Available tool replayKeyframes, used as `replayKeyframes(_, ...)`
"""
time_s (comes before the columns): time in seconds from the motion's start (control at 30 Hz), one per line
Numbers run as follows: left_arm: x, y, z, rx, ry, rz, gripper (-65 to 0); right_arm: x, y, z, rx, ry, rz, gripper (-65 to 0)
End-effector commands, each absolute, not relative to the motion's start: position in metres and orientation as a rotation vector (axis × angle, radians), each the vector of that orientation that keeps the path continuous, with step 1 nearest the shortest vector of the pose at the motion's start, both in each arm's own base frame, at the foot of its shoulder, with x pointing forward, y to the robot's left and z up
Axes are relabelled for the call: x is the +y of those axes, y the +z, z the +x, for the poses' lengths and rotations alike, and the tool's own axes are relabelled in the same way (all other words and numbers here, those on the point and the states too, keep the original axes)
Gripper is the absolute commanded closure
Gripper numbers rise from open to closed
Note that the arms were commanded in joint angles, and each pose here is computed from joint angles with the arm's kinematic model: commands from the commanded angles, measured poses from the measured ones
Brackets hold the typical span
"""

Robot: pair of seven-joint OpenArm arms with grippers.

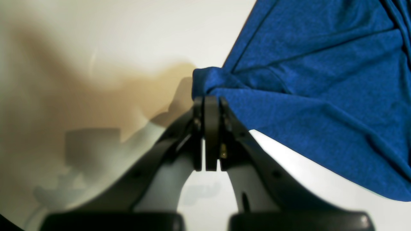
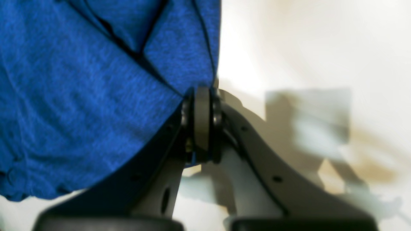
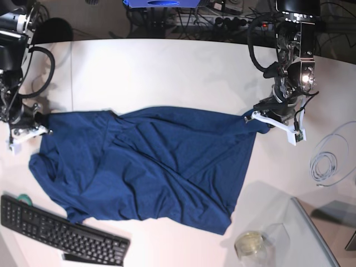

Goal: Layout the t-shirt on the table in an organized manner, then fold the t-shirt properly
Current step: 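Pull the shirt edge held by the right gripper outward, away from the left gripper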

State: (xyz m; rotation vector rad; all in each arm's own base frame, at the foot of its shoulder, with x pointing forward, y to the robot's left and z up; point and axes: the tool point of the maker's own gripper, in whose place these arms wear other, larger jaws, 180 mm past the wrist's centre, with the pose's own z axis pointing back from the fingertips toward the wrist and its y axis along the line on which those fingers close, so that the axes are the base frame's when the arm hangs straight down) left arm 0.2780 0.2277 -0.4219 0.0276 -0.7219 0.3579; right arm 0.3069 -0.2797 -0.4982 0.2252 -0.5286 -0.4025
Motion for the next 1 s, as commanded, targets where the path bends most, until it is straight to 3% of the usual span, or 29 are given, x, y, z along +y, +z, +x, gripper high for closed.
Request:
replayKeyframes(0.0, 0.232, -0.41, 0.287, -0.768, 0.352, 0.037, 0.0, -0.287, -0.49, 0.304, -0.527, -0.372, 0.211, -2.0)
replayKeyframes(0.3, 0.233, -0.411, 0.285, -0.764, 0.349, 0.04, 0.0, -0.222, -0.437, 0.226, -0.633, -0.163, 0.203, 0.0)
replayKeyframes(0.57, 0.228, -0.411, 0.284, -0.763, 0.341, 0.032, 0.0, -0.191, -0.389, 0.209, -0.686, -0.066, 0.208, 0.0)
replayKeyframes(0.77, 0.229, -0.407, 0.277, -0.77, 0.338, 0.035, 0.0, -0.192, -0.443, 0.197, -0.468, -0.14, 0.255, -0.9)
replayKeyframes(0.87, 0.23, -0.406, 0.275, -0.772, 0.334, 0.038, 0.0, -0.182, -0.453, 0.189, -0.43, -0.163, 0.281, -6.0)
replayKeyframes(0.97, 0.235, -0.405, 0.273, -0.772, 0.323, 0.053, 0.0, -0.187, -0.446, 0.187, -0.459, -0.18, 0.266, -17.1)
